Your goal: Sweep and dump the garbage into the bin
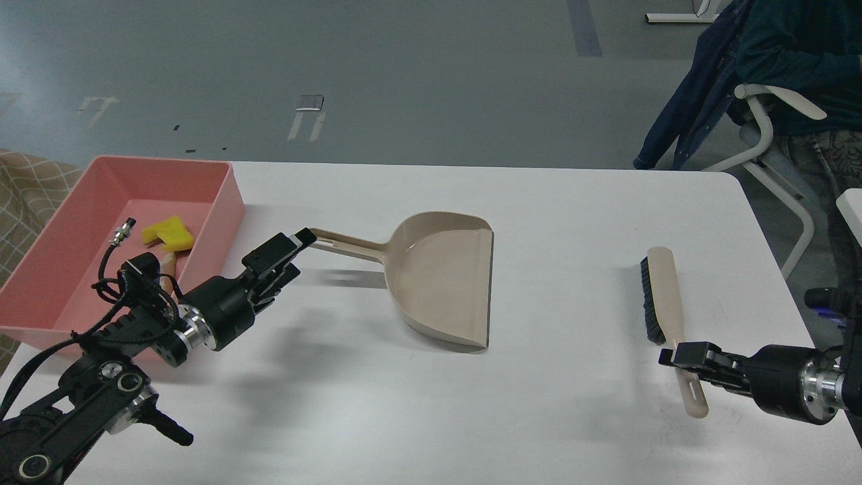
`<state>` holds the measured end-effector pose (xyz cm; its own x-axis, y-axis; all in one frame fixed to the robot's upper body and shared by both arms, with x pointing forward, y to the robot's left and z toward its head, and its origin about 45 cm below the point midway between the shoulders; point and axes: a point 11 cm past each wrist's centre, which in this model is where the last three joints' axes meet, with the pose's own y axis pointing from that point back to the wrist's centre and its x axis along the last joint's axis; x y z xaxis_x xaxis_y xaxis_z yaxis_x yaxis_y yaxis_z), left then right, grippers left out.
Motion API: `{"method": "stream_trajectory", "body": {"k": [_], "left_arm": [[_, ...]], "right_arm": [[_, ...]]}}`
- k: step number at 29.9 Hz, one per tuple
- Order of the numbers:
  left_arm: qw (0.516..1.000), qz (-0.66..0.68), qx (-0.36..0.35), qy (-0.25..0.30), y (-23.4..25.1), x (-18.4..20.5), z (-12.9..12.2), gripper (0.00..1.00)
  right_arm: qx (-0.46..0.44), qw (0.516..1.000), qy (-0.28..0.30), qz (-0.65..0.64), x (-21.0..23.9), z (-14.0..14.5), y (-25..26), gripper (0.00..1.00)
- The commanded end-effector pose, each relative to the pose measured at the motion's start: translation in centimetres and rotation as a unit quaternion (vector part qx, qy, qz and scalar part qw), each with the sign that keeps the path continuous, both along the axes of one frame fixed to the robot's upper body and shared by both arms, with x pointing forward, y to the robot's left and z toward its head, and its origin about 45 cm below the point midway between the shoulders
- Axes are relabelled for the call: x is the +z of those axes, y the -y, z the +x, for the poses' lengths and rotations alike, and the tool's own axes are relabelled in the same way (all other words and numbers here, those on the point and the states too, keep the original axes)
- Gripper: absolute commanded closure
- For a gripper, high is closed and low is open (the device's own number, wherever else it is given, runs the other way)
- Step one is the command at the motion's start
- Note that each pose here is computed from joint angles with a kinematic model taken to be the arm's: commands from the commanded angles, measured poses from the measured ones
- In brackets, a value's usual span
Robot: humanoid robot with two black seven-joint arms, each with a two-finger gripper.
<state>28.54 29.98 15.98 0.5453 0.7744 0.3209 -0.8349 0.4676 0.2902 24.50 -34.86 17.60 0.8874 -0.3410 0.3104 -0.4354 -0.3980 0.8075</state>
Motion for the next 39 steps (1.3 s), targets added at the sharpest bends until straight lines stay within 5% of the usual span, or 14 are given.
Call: {"method": "stream_trajectory", "body": {"k": [1,9,20,29,39], "left_arm": [[1.0,0.0,-0.001,0.001,0.0,0.1,0.0,0.03],[1.0,-0.002,-0.022,0.01,0.5,1.4,-0.3,0.03],[0.999,-0.007,-0.041,0.03,-0.7,4.8,-0.2,0.03],[0.991,-0.05,0.005,0.127,-4.8,13.3,3.6,0.03],[0.97,-0.084,0.03,0.227,-6.1,22.1,10.0,0.03]], "right_arm": [[-0.001,1.0,0.0,-0.001,0.0,0.0,0.0,0.3],[-0.013,1.0,0.006,-0.014,1.0,-0.2,1.6,0.07],[-0.034,0.998,0.038,-0.035,3.9,0.4,4.1,0.04],[-0.085,0.97,0.225,-0.029,14.1,7.6,6.2,0.04],[-0.202,0.885,0.36,0.216,22.1,15.9,5.4,0.04]]}}
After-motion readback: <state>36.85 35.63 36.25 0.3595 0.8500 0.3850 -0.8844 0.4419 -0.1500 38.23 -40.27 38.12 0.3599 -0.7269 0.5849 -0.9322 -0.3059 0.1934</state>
